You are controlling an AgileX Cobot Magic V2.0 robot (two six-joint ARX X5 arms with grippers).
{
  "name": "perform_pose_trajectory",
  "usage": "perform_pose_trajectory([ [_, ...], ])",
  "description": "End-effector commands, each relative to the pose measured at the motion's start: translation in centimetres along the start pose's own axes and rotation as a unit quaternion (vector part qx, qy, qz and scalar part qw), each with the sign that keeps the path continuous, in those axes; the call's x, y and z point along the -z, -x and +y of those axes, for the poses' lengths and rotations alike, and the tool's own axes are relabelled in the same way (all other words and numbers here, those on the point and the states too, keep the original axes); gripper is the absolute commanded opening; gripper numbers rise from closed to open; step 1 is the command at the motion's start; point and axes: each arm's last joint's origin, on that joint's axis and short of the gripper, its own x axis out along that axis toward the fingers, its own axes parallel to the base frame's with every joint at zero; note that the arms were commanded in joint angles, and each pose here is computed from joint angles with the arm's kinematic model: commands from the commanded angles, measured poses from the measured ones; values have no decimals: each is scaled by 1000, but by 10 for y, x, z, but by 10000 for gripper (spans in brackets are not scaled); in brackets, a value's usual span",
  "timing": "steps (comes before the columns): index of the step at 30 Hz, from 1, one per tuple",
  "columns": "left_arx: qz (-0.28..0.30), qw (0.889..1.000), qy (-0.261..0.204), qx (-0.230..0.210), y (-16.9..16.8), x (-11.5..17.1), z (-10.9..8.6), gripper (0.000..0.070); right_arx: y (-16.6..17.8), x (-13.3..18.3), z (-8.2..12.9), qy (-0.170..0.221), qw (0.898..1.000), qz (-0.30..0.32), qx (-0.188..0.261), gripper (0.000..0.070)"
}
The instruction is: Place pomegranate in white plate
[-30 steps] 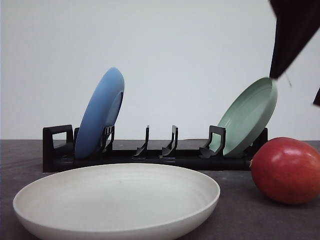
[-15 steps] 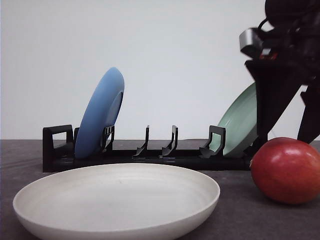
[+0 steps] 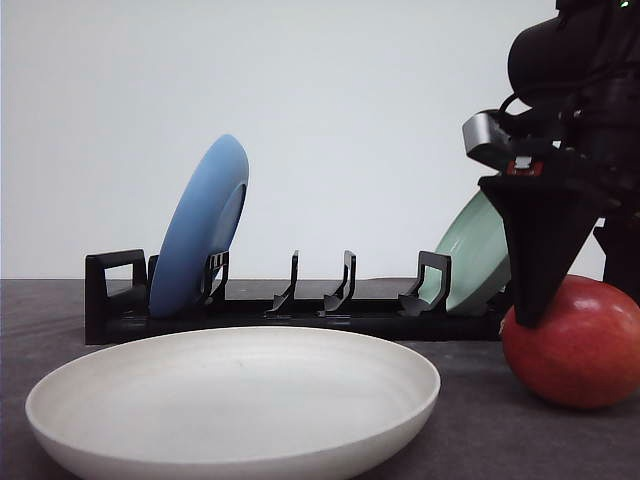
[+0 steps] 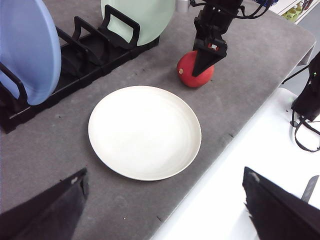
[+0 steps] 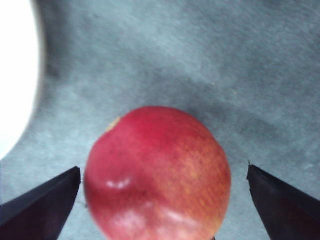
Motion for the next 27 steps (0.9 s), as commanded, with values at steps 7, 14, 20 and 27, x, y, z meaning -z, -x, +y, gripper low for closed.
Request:
perform_pose_trajectory([
  [7, -9, 1000, -4, 10, 2, -4, -1, 592, -14, -7, 0, 10, 1000, 26, 4, 643],
  [14, -13, 1000, -2, 11, 2, -4, -1, 592, -15, -6, 0, 4, 1000, 30, 3, 423],
  [20, -26, 1000, 3, 17, 3, -7, -2, 592, -3, -15, 6, -5, 1000, 24, -5, 375],
  [27, -35, 999, 6, 21, 3, -9, -3, 592, 33, -39, 42, -20, 999, 3, -35, 389],
])
